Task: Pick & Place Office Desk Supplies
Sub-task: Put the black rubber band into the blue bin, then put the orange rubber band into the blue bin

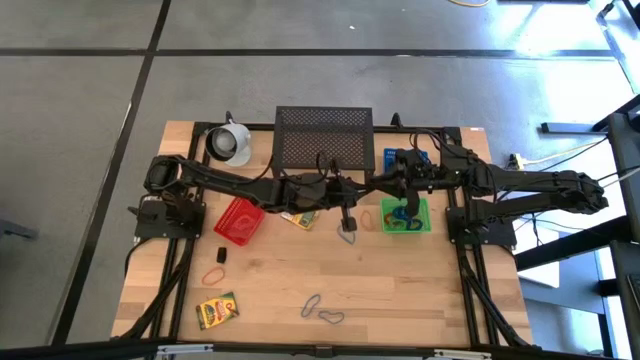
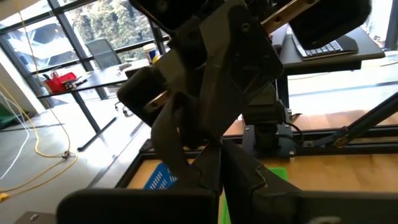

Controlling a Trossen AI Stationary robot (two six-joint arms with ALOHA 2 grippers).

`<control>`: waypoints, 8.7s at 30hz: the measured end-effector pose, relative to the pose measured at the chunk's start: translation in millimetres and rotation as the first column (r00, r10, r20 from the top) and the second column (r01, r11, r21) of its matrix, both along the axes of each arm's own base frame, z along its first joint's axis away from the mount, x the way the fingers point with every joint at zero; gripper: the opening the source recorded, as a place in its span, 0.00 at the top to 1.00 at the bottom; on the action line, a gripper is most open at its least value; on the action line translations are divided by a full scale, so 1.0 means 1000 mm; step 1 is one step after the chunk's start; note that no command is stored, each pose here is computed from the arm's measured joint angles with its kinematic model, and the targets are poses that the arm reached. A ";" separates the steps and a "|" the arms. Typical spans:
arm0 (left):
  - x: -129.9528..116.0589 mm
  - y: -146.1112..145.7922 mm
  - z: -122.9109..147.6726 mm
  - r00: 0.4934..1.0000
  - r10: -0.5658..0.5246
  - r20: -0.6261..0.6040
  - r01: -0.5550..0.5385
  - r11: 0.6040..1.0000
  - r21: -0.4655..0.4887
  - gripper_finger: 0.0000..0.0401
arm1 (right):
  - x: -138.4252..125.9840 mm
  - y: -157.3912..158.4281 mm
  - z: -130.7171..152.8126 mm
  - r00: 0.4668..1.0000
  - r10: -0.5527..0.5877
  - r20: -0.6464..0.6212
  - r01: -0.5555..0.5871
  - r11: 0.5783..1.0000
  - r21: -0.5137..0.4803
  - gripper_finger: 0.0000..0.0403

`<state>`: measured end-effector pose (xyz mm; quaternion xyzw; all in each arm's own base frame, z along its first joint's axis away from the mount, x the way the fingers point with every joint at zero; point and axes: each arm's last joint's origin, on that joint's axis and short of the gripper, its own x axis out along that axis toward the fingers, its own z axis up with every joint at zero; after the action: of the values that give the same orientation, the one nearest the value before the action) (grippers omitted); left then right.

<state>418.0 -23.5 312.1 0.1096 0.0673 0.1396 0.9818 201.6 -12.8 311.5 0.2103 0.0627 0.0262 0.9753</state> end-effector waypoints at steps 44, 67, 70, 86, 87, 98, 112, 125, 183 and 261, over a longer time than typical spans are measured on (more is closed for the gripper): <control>-0.033 -0.002 -0.014 0.860 0.487 -0.152 -0.505 0.773 -0.384 0.56 | -0.036 -0.106 -0.098 0.449 -0.421 -0.788 0.551 0.825 -0.126 0.99; -0.137 -0.086 -0.038 0.526 0.127 -0.841 -0.812 0.370 -0.452 0.56 | -0.031 -0.125 -0.123 0.291 -0.465 -0.836 0.597 0.771 -0.221 0.46; -0.157 -0.105 -0.048 0.416 0.106 -0.903 -0.881 0.293 -0.372 0.56 | -0.031 -0.125 -0.123 0.291 -0.465 -0.836 0.597 0.771 -0.221 0.37; -0.226 -0.118 -0.124 0.214 0.132 -0.968 -0.977 0.036 -0.211 0.56 | -0.029 -0.125 -0.122 0.337 -0.439 -0.833 0.587 0.790 -0.179 0.29; -0.230 -0.116 -0.128 0.213 0.141 -0.967 -0.977 0.023 -0.212 0.56 | -0.028 -0.125 -0.122 0.342 -0.433 -0.834 0.585 0.793 -0.172 0.29; -0.258 -0.099 -0.172 0.228 0.133 -0.965 -0.972 -0.022 -0.233 0.56 | -0.028 -0.125 -0.122 0.343 -0.431 -0.834 0.590 0.790 -0.165 0.29; -0.263 -0.097 -0.163 0.335 0.002 -0.942 -0.942 0.002 -0.335 0.98 | -0.028 -0.124 -0.122 0.344 -0.431 -0.834 0.589 0.791 -0.166 0.29; -0.221 -0.118 -0.096 0.786 0.004 -0.618 -0.597 0.261 -0.758 0.99 | -0.045 -0.104 -0.079 0.520 -0.481 -0.705 0.570 0.811 -0.132 0.43; -0.014 0.031 0.032 0.985 -0.173 0.009 0.172 0.980 0.098 0.99 | 0.001 -0.015 0.014 0.987 -0.006 0.160 0.011 1.000 -0.027 0.56; -0.131 -0.019 -0.028 0.440 -0.022 -0.898 -0.664 0.665 -0.341 0.57 | -0.042 -0.129 -0.108 0.320 -0.520 -0.792 0.672 0.714 -0.197 0.34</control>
<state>287.1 -43.0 284.0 -0.2073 0.6018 0.2348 0.7347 159.4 -142.2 203.5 0.2870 0.4117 -0.4281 0.7516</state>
